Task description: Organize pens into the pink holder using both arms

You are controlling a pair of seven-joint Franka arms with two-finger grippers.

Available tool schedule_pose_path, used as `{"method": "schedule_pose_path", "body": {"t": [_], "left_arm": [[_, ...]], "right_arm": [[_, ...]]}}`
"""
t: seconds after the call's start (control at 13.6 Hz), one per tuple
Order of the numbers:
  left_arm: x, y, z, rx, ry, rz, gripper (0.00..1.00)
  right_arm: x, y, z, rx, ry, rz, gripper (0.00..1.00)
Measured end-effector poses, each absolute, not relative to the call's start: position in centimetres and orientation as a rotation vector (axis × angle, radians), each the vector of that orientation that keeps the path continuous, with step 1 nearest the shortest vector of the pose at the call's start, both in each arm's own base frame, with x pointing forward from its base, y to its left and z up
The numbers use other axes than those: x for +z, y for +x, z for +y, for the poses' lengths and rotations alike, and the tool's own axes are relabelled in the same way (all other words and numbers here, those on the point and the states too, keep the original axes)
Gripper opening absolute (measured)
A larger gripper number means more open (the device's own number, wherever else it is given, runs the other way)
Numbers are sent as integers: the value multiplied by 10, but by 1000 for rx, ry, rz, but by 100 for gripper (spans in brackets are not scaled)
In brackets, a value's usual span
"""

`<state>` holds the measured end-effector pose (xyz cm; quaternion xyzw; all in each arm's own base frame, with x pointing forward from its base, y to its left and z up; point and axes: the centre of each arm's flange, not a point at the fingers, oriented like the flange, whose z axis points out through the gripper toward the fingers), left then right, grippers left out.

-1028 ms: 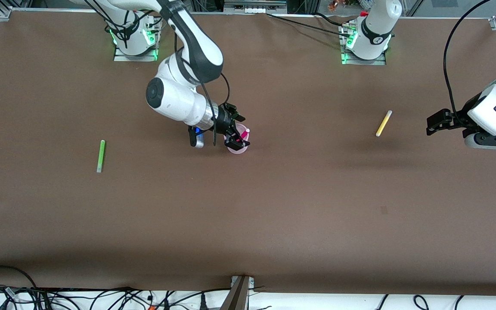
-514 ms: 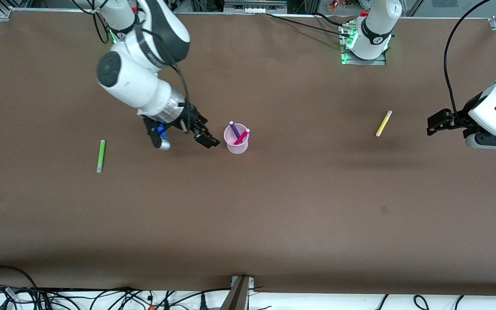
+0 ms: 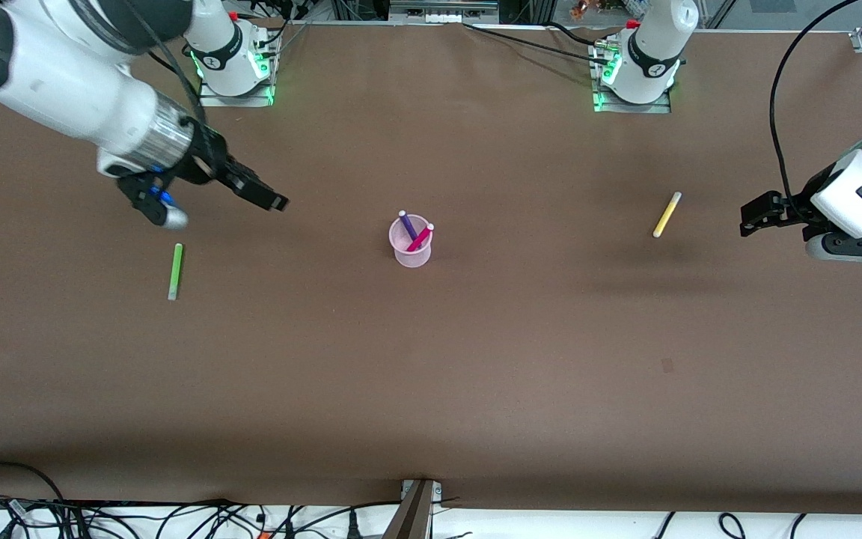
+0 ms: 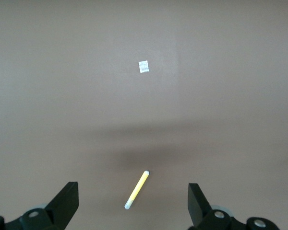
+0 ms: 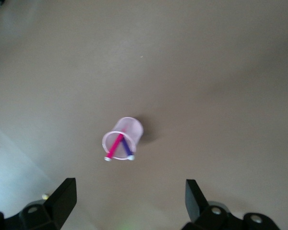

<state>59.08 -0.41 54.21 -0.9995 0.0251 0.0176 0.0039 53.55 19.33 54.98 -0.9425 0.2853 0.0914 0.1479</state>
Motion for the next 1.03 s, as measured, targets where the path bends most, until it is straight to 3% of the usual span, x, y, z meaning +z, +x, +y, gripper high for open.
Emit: {"method": "schedule_pose_path", "body": {"t": [0.37,0.81,1.03], "left_arm": [[542,591,-8,54,-3132,88,100],[542,591,-8,47,-3132,89,100],[542,592,-9,46,-3132,91,100]], "right_arm": [[587,514,108,214,-2888,485,100],[584,522,36,128,-3011,112,100],[582,523,39,115,-3094,22,100]]}}
